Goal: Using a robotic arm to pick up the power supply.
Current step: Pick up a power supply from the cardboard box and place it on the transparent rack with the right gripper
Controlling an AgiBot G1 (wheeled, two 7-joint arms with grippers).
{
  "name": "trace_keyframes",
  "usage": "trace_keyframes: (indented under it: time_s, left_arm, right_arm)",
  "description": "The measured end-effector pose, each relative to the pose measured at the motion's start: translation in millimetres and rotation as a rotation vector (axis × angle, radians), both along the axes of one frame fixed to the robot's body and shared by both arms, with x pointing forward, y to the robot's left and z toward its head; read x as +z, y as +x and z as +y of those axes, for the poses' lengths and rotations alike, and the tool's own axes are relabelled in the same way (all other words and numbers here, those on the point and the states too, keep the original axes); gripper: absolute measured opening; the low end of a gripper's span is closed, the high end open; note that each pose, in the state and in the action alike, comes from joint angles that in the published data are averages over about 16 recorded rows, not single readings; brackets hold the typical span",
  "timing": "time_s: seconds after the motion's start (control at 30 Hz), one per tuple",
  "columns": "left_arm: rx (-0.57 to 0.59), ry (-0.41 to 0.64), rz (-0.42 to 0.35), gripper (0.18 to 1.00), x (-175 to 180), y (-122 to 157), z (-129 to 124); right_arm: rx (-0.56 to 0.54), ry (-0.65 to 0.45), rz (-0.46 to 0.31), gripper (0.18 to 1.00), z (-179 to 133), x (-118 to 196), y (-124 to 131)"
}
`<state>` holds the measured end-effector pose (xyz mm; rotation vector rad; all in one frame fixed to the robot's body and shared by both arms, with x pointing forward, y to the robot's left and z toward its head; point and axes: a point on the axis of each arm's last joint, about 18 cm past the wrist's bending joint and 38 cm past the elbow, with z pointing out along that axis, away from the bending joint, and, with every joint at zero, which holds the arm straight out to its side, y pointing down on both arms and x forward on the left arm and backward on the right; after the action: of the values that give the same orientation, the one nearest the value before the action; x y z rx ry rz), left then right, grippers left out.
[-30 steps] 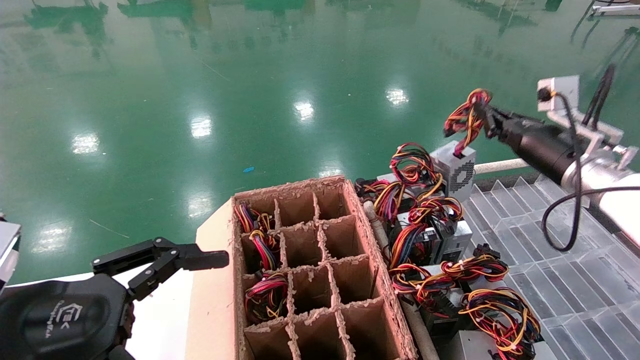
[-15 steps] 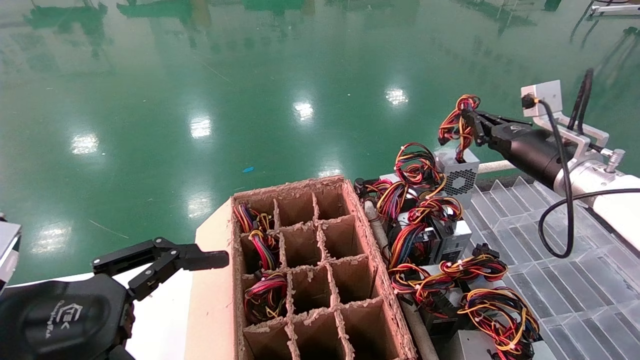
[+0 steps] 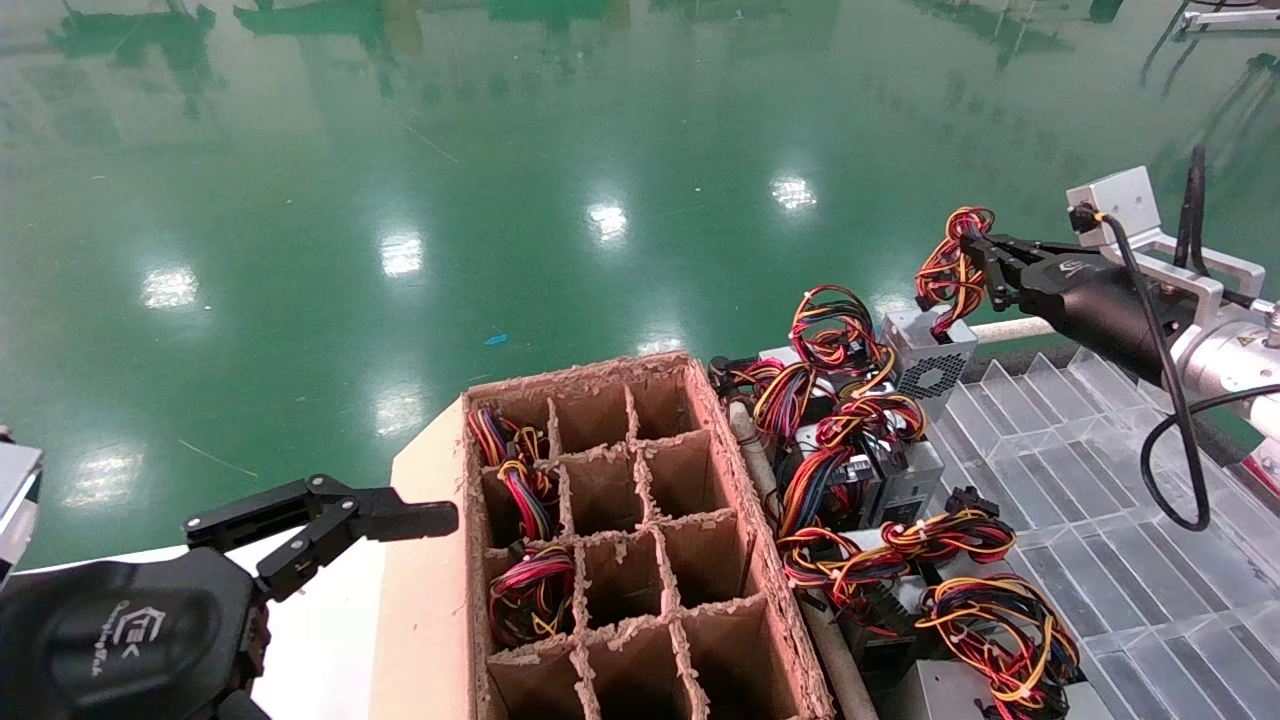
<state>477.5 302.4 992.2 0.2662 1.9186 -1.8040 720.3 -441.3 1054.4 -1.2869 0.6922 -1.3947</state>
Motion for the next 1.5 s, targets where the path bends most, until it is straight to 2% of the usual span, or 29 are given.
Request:
trace_keyframes:
  time_s: [0.4, 0.7, 1.5]
  left_arm:
    - [0.000, 0.000, 0.000, 1.000, 0.0, 0.0, 0.0]
    - [0.000, 0.000, 0.000, 1.000, 0.0, 0.0, 0.0]
    - [0.000, 0.000, 0.000, 1.000, 0.0, 0.0, 0.0]
  right_arm:
    - [-0.053, -0.094, 0.033, 0.198, -32.8, -7.5, -15.9]
    - [-0.086, -0.114, 0.064, 0.197, -65.4, -17.4, -35.0]
    - [-0.142, -0.101, 0.091, 0.197, -83.1, -24.0, -38.7]
